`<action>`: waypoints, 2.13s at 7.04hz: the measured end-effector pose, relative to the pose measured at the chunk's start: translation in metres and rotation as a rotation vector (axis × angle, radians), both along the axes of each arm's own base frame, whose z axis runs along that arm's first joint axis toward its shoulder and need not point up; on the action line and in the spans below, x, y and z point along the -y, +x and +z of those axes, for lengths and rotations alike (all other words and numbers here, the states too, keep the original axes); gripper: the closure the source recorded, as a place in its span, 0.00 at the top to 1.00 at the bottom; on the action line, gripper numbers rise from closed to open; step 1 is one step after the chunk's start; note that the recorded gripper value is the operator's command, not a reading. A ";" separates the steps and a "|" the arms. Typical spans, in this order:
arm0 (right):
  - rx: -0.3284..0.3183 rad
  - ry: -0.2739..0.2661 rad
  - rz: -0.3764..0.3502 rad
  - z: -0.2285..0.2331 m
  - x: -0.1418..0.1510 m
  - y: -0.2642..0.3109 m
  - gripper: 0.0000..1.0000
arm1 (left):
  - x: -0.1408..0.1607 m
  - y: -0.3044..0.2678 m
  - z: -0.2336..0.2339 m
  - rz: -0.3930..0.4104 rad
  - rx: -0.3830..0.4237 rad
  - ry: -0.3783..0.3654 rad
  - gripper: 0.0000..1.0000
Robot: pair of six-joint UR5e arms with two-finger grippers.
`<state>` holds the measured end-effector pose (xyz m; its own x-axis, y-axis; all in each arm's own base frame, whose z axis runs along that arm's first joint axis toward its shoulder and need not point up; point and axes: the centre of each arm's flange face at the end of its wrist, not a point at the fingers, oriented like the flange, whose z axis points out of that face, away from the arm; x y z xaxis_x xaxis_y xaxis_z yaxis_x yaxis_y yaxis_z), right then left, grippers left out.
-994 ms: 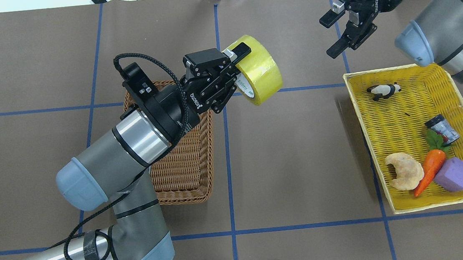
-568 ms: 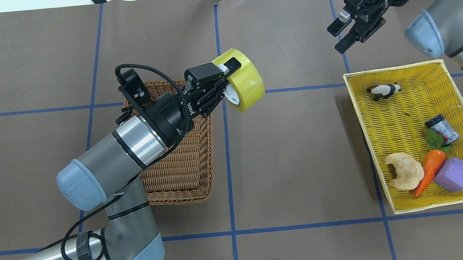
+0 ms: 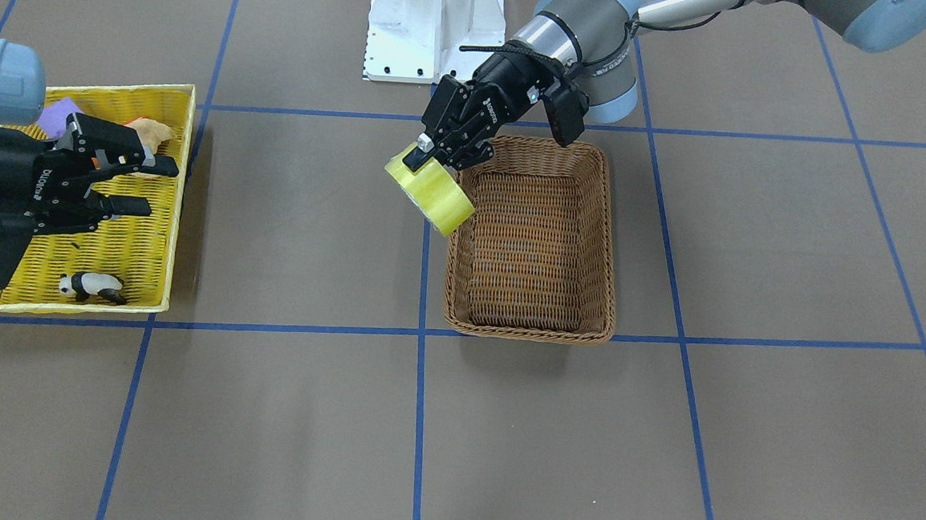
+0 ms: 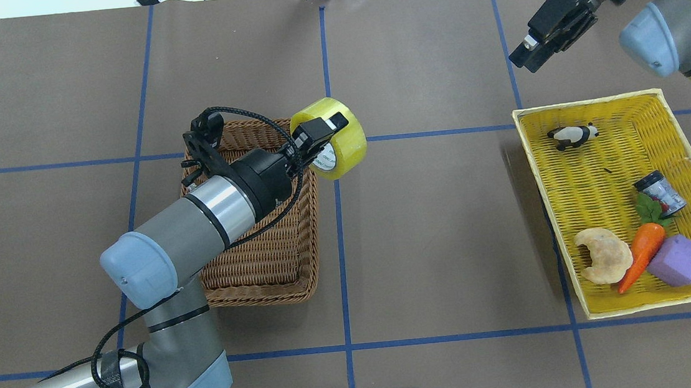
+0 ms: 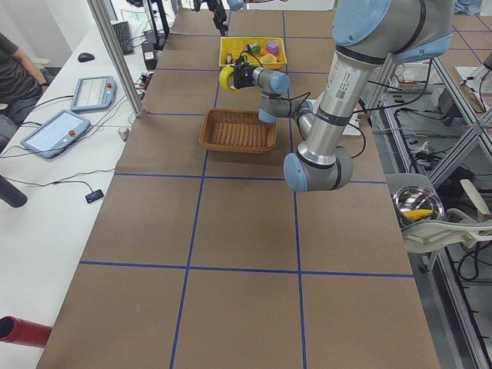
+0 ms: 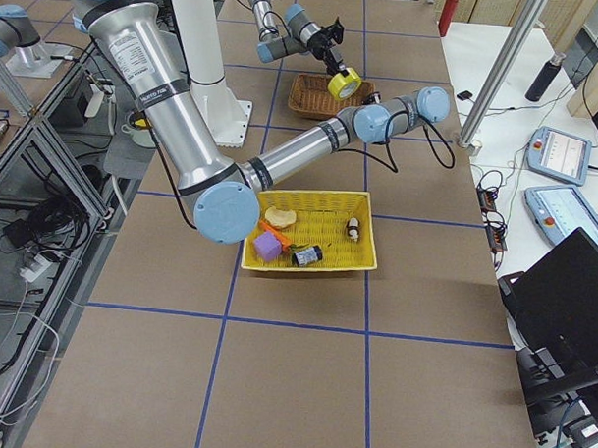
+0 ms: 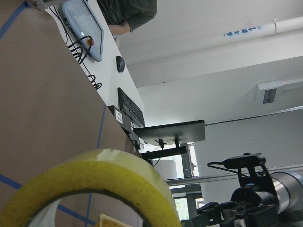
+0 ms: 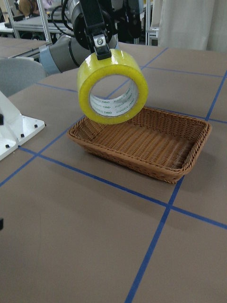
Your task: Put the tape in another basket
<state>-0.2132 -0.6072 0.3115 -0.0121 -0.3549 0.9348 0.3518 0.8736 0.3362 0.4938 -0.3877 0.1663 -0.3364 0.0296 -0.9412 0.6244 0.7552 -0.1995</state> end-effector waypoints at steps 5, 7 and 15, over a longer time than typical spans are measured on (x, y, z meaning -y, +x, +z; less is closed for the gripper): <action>-0.056 0.022 0.038 0.021 -0.001 0.011 0.72 | -0.004 -0.056 -0.023 0.210 0.511 -0.156 0.04; -0.096 0.046 0.059 0.023 -0.002 0.013 0.73 | 0.010 -0.066 -0.012 0.292 0.700 -0.243 0.04; -0.420 0.006 0.281 0.056 -0.028 0.052 0.99 | 0.064 0.032 0.065 0.625 1.005 -0.371 0.05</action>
